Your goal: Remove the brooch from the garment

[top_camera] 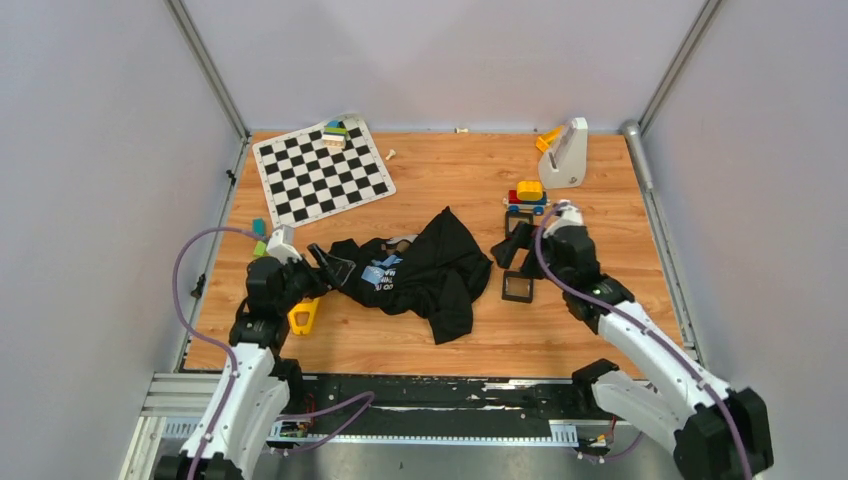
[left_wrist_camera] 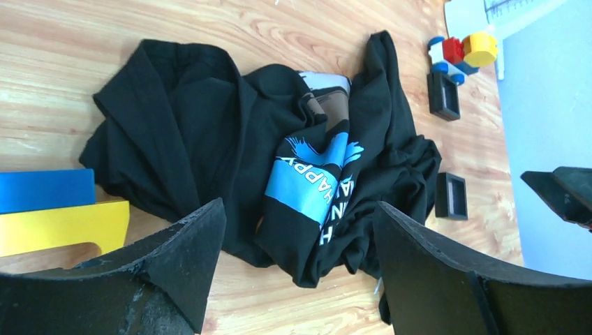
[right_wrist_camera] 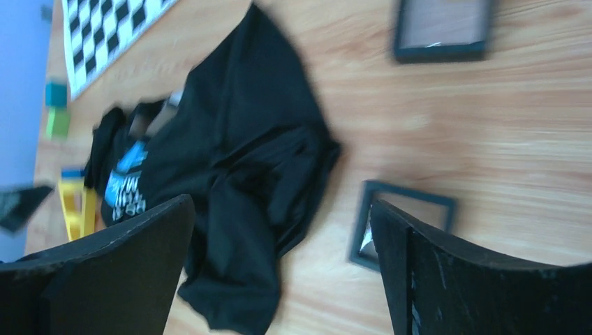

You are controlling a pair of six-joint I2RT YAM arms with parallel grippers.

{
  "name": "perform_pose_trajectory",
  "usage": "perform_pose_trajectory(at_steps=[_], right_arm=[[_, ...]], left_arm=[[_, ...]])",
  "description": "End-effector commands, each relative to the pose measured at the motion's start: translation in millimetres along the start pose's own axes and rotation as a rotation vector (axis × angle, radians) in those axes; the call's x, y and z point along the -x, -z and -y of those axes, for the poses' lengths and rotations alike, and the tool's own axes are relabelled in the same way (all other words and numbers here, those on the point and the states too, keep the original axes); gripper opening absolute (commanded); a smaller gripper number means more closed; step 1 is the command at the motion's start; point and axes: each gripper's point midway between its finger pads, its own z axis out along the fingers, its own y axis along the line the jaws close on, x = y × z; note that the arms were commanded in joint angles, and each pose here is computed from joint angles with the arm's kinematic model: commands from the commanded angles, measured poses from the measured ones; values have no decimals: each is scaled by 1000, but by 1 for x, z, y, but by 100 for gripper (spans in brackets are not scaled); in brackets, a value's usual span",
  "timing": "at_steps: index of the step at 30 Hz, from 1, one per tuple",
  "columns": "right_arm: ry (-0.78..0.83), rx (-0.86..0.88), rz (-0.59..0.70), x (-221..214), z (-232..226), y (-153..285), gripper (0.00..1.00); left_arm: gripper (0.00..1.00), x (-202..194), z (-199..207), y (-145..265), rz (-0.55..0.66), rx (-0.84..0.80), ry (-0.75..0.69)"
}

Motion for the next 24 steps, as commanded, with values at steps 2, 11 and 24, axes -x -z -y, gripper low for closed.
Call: perform_pose_trajectory(at_steps=[2,11,24], right_arm=[[149,130,-181,-44,-65,-9,95],[314,133,-409,-129,-97,-34,87],[388,97,-534,-180,-103,-50,19]], left_arm=[[82,20,40,-11,-40,-107,-55],[74,0,55,-45,-213,-46,-268],[67,-53,44,-94,-459,-54,-306]])
